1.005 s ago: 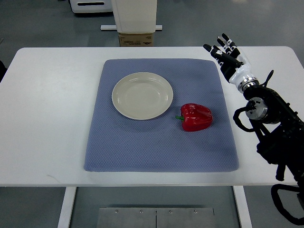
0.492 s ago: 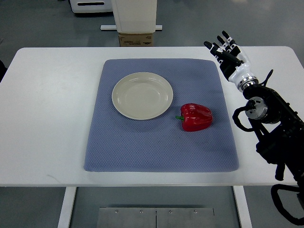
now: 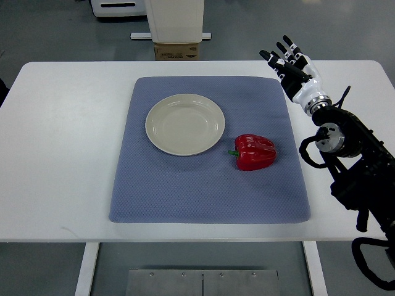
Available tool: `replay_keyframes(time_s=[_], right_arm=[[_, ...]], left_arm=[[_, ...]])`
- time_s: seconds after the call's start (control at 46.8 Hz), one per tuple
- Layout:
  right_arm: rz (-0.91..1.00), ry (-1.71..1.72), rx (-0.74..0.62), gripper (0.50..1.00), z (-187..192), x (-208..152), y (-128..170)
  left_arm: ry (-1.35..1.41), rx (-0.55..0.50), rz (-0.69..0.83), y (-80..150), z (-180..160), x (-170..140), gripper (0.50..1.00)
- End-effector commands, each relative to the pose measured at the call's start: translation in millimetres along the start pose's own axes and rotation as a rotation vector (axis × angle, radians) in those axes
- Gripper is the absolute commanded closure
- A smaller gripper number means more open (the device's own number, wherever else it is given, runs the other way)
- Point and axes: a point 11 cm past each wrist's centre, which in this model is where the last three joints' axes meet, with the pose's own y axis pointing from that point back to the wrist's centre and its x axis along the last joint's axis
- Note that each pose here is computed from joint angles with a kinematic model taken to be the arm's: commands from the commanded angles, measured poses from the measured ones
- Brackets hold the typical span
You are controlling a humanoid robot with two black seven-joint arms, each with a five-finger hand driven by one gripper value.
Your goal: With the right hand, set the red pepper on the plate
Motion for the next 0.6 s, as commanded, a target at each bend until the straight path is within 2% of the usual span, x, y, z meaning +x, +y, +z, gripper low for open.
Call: replay_keyframes(time_s=[0.0, 0.428, 0.577], right_arm=[[0.002, 0.000, -0.001, 0.500, 0, 1, 0], [0.016, 0.008, -0.009, 0.500, 2, 3, 0], [0.066, 0.036, -0.016, 0.500, -1, 27, 4]], left_arm=[[0.000, 0.000, 0.000, 0, 0, 0, 0.500], [0.000, 0.001, 0.000, 0, 0, 0, 0.500], [0.000, 0.000, 0.000, 0, 0, 0, 0.500]])
